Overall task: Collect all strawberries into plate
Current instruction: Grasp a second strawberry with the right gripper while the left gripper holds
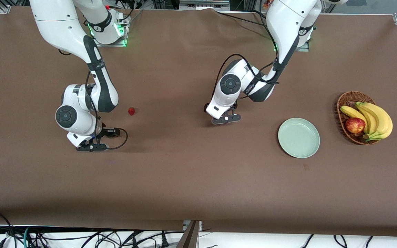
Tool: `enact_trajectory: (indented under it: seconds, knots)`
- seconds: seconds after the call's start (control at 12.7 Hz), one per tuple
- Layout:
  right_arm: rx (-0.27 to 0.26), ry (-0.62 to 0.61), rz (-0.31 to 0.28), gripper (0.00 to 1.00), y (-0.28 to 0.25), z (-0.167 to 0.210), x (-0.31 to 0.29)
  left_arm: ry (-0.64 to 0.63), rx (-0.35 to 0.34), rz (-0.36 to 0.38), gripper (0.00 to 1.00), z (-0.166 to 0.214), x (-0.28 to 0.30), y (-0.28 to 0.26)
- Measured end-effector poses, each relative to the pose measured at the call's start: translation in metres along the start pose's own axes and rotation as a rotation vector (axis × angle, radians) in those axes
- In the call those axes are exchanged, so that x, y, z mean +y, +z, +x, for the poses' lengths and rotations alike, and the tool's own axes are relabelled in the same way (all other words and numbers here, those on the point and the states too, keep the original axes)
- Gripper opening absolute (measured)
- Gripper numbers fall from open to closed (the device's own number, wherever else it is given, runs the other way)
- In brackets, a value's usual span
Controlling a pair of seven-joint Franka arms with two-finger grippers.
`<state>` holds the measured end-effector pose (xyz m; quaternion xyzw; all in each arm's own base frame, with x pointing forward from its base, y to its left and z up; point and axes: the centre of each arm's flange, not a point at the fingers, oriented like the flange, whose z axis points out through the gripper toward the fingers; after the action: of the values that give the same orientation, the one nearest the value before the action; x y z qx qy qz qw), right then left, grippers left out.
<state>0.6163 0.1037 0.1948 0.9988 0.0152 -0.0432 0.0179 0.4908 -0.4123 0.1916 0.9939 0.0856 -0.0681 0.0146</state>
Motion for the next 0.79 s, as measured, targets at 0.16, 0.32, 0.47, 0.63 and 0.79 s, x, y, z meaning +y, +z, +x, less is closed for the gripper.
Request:
enact_trajectory:
  seconds: [0.16,0.32,0.47,0.63,0.79]
  knots:
    - [-0.005,0.002,-0.002,0.70,0.004,-0.001,0.000,0.035,0.025,0.036,1.00,0.002,-0.005,0.008]
    - [-0.008,0.002,-0.003,0.61,0.006,-0.001,0.001,0.045,0.033,0.039,0.93,0.003,-0.006,0.014]
    - [-0.008,0.006,0.001,0.41,0.006,-0.001,0.001,0.047,0.034,0.037,0.74,0.002,-0.005,0.014]
    - [-0.008,0.008,0.002,0.35,0.006,-0.001,0.000,0.048,0.035,0.035,0.49,0.001,-0.004,0.014]
    - [-0.007,0.008,0.003,0.32,0.006,-0.001,0.000,0.048,0.040,0.030,0.32,0.002,-0.003,0.012]
